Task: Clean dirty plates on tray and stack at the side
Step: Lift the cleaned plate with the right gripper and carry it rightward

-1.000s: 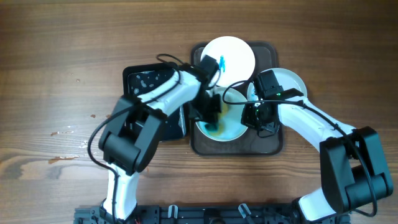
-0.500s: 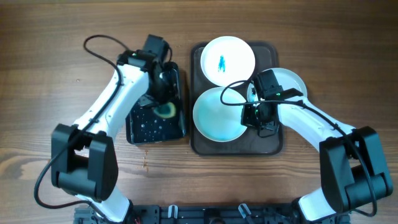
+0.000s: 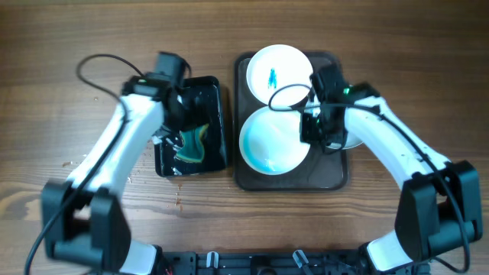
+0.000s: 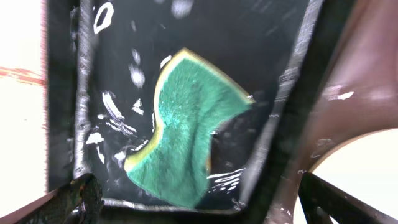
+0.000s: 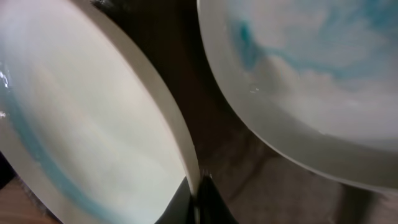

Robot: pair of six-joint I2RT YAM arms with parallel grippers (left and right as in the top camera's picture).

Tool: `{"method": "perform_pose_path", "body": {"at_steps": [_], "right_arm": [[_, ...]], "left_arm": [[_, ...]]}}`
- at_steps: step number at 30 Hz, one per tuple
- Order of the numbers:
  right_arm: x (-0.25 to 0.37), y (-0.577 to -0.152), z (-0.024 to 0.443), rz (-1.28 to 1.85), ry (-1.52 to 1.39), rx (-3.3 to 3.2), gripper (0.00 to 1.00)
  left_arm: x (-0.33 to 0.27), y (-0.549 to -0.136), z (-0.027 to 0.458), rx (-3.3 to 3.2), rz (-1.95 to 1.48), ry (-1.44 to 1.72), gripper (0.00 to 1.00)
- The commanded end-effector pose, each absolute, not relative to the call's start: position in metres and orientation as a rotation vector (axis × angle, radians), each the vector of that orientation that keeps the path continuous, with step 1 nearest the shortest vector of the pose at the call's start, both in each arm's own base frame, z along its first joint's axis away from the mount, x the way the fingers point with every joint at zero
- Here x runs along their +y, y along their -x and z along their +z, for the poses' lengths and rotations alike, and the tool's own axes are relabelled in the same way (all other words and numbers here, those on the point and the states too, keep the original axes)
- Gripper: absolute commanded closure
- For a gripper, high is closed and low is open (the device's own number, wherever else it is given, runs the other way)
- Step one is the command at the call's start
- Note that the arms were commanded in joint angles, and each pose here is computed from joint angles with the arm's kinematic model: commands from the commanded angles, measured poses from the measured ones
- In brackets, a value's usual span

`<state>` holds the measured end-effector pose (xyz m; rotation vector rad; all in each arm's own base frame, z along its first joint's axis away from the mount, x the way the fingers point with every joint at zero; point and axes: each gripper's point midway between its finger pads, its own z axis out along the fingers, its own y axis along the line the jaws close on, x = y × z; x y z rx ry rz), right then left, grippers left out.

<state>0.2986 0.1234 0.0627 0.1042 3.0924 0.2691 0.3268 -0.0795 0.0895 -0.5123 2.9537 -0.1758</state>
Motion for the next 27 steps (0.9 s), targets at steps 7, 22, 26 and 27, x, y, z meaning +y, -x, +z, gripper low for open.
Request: {"method": "perform_pose_path", "body": {"at_steps": [7, 22, 26, 27], "right_arm": [[0.199, -0.348, 0.164, 0.259, 0.29, 2.857, 0.96], [0.288, -0.38, 0.228, -0.406, 0.332, 2.113, 0.96], [0.303, -0.359, 0.245, -0.512, 0.432, 2.008, 0.96], [0.305, -0.355, 0.249, -0.531, 0.437, 1.986, 0.96]], "left_arm": [[-0.007, -0.315, 0.21, 2.573, -0.318, 0.731, 0.0], [0.01, -0.305, 0.225, 2.51, -0.307, 0.787, 0.0], [0.01, -0.305, 0.225, 2.51, -0.307, 0.787, 0.0], [0.01, -0.305, 0.225, 2.51, -0.307, 0.787, 0.0]]}}
